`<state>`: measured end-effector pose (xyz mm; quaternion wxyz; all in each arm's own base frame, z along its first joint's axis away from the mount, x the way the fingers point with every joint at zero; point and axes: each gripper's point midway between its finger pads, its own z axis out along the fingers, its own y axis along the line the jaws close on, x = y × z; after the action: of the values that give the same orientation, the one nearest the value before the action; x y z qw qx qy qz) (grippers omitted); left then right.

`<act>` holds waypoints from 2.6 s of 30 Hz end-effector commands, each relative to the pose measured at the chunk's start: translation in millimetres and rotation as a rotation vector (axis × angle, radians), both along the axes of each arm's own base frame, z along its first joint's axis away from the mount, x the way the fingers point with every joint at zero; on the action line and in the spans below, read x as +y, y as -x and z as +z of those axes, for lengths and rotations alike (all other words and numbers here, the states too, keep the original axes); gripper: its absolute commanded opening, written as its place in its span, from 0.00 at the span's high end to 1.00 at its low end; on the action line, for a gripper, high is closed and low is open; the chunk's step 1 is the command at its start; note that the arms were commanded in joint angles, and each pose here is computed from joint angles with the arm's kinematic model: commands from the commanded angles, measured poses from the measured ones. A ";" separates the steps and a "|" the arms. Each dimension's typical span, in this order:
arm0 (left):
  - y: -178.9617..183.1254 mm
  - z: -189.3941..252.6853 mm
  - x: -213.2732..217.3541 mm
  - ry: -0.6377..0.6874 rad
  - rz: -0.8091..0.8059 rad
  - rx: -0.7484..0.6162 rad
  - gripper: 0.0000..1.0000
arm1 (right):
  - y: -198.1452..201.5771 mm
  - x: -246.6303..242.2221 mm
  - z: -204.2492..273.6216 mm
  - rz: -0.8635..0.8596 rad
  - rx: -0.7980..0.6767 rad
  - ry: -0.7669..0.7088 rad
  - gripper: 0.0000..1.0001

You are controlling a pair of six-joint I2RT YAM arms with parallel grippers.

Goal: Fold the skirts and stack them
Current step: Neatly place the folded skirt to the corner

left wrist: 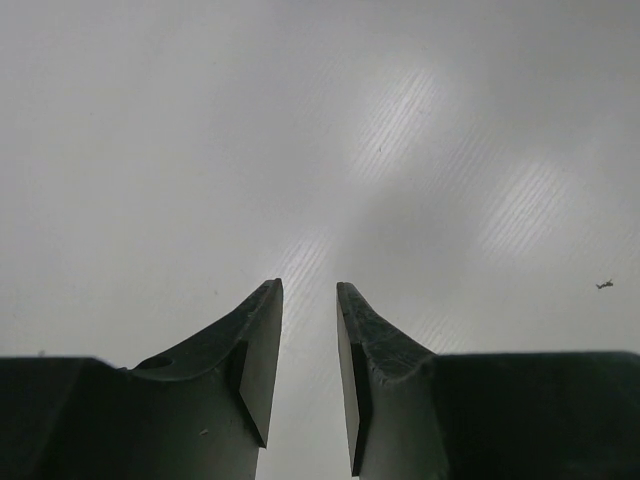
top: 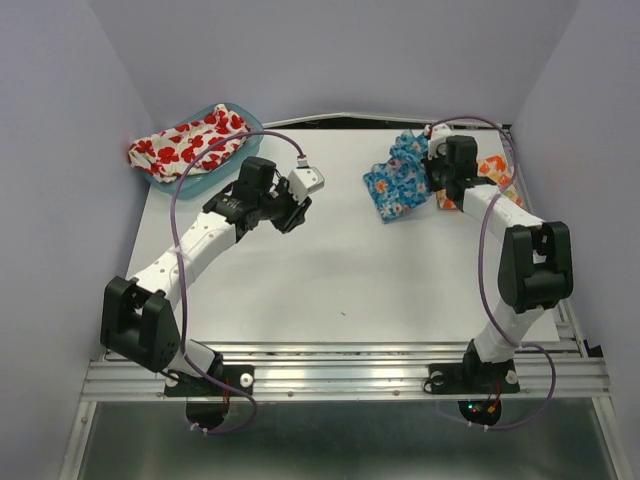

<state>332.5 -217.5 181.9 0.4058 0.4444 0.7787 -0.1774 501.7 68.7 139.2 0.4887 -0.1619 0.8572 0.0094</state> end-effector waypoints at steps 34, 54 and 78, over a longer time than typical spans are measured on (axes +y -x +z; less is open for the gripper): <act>0.4 14.0 -7.7 0.012 -0.046 0.003 0.61 | -33.4 -124.4 120.1 -0.089 -0.227 -0.032 0.99; 8.0 1.0 1.6 -0.053 -0.054 0.055 0.61 | -30.4 -208.7 -14.6 -0.137 0.081 -0.397 0.98; -0.7 10.0 10.2 0.024 -0.015 0.087 0.60 | -34.6 -287.6 14.7 -0.372 0.049 -0.334 0.24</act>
<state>318.8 -206.3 157.4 0.3309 0.4558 0.8042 -0.1894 532.2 -179.1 97.3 0.4286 0.0560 0.8876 0.1590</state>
